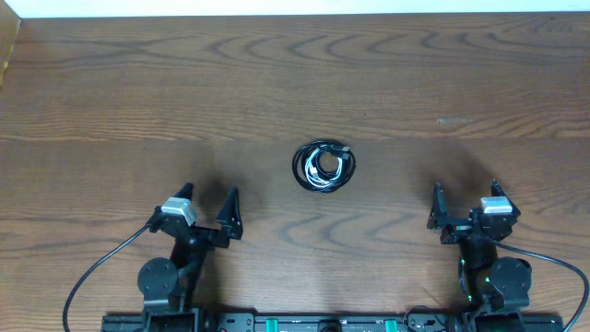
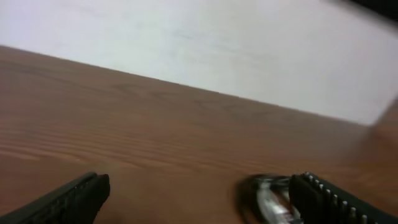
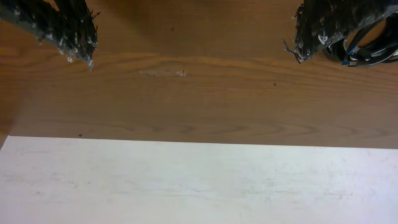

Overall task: Untangle cables
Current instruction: 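Reach the left gripper over the black-and-white cable coil and grasp it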

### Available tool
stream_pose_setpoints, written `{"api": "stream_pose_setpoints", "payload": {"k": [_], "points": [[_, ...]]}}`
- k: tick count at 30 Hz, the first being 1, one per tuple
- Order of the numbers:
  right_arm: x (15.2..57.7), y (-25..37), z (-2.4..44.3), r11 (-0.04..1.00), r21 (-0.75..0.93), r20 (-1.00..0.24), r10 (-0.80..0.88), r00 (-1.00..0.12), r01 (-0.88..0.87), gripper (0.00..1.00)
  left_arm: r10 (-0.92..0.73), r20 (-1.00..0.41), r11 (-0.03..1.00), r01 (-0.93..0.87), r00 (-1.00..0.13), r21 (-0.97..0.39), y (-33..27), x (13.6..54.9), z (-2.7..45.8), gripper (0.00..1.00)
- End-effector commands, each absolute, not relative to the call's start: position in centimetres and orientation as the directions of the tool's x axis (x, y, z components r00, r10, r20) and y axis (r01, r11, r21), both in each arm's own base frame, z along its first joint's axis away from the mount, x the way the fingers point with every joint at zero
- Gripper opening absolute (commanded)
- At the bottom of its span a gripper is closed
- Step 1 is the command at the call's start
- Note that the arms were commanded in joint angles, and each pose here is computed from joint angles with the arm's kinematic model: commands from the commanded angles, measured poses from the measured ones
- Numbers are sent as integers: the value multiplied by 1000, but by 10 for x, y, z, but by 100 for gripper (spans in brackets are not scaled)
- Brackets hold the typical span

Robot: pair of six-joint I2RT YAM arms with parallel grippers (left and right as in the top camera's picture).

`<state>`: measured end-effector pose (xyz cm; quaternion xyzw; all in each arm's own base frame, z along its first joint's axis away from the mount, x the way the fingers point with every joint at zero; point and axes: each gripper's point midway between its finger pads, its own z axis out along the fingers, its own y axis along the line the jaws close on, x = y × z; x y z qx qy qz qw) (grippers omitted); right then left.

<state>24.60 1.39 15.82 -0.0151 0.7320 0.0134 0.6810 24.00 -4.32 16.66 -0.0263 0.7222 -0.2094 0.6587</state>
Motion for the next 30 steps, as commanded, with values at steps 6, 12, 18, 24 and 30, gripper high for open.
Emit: {"api": "stream_pose_setpoints", "payload": {"k": [6,12,18,24,30], "points": [[246,10,158,1000,-13,-997,-15,-70,-19,99,-512,-858,782,391,-42,-486,-59,229,229,97],[246,10,158,1000,-13,-997,-15,-71,-19,99,-517,-856,779,416,1,-470,-59,222,277,98],[246,10,158,1000,-13,-997,-15,-71,-19,99,-451,-849,790,318,-277,-524,-68,239,293,98],[246,10,157,1000,-13,-997,-15,-71,-19,99,-408,-633,795,85,-658,-600,-72,262,298,97],[246,10,157,1000,-13,-997,-15,-71,-19,99,-283,-445,625,188,-850,-758,-118,280,321,98]]}}
